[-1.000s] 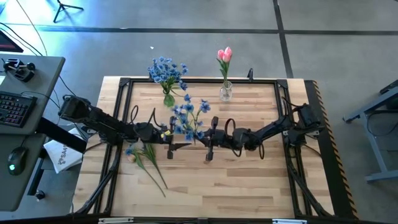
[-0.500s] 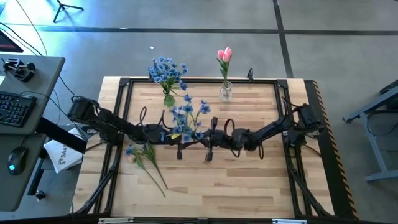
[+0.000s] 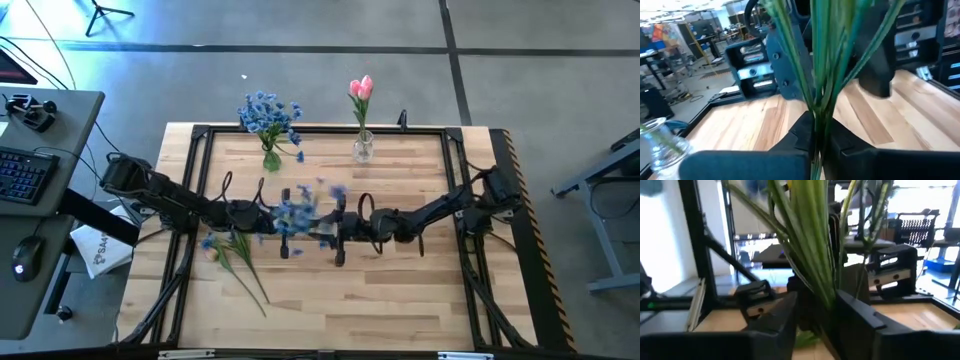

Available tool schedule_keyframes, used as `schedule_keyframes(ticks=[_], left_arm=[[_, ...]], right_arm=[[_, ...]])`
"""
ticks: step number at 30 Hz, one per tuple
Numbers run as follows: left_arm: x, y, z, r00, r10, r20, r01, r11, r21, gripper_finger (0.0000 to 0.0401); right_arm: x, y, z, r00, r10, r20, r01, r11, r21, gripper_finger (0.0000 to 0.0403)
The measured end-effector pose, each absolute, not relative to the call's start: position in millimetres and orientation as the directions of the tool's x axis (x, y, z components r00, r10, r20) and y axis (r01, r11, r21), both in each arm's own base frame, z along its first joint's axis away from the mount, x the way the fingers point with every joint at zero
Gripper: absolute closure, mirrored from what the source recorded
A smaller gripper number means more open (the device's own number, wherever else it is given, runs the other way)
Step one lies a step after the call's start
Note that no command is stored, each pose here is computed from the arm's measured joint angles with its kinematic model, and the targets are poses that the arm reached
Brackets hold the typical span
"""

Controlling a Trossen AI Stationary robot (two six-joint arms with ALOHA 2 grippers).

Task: Sort flowers into vase by color
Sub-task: Put the right blue flowers into the green vase

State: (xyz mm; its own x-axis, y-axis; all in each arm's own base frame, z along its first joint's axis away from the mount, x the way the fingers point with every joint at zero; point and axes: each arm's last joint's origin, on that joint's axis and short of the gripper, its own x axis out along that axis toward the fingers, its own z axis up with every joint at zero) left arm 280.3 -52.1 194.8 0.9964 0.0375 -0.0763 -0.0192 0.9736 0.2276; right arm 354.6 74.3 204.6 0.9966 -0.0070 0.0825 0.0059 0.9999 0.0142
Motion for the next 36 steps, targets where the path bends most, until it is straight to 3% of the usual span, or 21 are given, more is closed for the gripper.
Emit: schedule_keyframes(ticks=[6,13,18,25,31,36], left_arm=[[267,-57,205,0.987,0.103,-0.127,-0.073,0.972,0.223,0.04],[245,-51,224,0.971,0.151,-0.186,-0.112,0.972,0.207,0.04],[225,-41,237,0.918,0.344,-0.198,-0.291,0.922,0.256,0.0401],[200,-13,249,0.789,0.575,-0.216,-0.51,0.81,0.289,0.0401],[182,24,271,0.745,0.656,-0.122,-0.617,0.747,0.25,0.0401],[167,56,284,0.769,0.637,-0.058,-0.617,0.763,0.193,0.0401]], right_arm=[[333,83,227,0.997,0.014,-0.075,-0.013,1.0,0.01,0.0228],[307,96,239,0.978,0.034,-0.207,-0.031,0.999,0.015,0.0222],[300,100,213,0.98,0.034,-0.197,-0.029,0.999,0.028,0.0222],[291,92,166,0.966,-0.14,-0.216,0.162,0.983,0.085,0.0222],[292,91,159,0.961,-0.167,-0.223,0.192,0.977,0.094,0.0222],[293,91,161,0.966,-0.165,-0.2,0.182,0.981,0.065,0.0222]])
